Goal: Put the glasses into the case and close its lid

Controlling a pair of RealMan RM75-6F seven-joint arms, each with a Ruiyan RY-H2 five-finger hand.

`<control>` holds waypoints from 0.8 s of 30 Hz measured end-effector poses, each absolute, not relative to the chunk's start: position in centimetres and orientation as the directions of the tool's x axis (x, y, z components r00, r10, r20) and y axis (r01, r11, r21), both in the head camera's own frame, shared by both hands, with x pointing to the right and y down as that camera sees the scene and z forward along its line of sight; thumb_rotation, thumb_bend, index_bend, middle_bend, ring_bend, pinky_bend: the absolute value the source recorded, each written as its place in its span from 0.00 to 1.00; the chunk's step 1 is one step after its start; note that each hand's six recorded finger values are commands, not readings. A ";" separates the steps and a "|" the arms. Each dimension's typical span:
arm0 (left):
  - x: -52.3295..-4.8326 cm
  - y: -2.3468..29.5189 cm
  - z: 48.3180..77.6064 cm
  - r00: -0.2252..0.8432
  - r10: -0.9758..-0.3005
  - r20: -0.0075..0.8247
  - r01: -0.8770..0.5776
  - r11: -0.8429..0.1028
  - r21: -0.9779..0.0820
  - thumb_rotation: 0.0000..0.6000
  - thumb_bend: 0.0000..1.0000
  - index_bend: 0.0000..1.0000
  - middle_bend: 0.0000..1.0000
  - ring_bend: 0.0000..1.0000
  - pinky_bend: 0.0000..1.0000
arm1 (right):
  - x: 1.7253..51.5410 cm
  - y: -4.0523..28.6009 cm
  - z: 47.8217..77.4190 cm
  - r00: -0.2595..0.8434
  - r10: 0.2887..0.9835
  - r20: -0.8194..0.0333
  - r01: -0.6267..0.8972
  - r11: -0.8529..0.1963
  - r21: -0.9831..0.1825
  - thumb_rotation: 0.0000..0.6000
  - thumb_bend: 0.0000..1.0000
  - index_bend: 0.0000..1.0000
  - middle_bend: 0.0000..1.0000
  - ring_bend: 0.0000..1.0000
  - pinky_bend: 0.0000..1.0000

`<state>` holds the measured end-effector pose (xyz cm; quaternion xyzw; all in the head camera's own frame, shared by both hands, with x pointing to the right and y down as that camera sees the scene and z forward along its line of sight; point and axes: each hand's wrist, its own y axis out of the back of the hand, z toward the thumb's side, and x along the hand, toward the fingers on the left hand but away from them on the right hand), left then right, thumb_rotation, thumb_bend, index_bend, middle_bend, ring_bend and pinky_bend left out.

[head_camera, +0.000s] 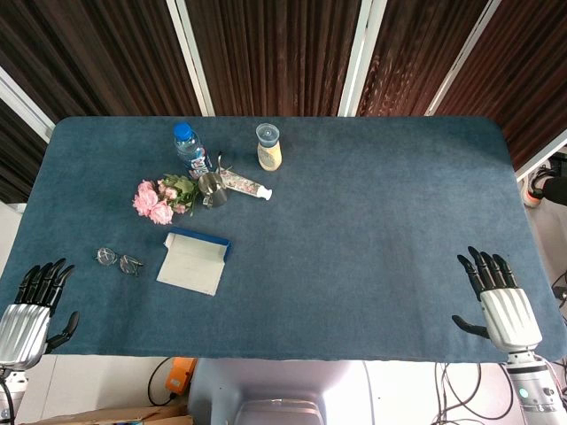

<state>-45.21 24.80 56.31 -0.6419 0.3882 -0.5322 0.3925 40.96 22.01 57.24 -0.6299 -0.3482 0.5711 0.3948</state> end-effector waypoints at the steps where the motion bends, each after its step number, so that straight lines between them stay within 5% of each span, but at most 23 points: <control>1: -45.2 24.8 56.4 0.131 -0.914 0.385 -0.077 -0.397 -0.915 1.00 0.41 0.00 0.00 0.00 0.00 | 41.0 22.0 57.3 0.105 0.889 -0.445 -0.013 -0.447 -0.895 1.00 0.25 0.00 0.00 0.00 0.00; 12: -42.8 23.2 59.1 0.269 -0.866 0.422 -0.043 -0.448 -0.893 1.00 0.43 0.03 0.00 0.00 0.00 | 41.5 21.9 56.5 0.096 0.892 -0.442 0.011 -0.445 -0.895 1.00 0.25 0.00 0.00 0.00 0.00; 24: -43.3 17.4 65.0 0.338 -0.805 0.487 0.000 -0.517 -0.856 1.00 0.44 0.31 0.00 0.00 0.00 | 41.1 22.4 57.6 0.102 0.866 -0.490 -0.009 -0.492 -0.871 1.00 0.25 0.00 0.00 0.00 0.00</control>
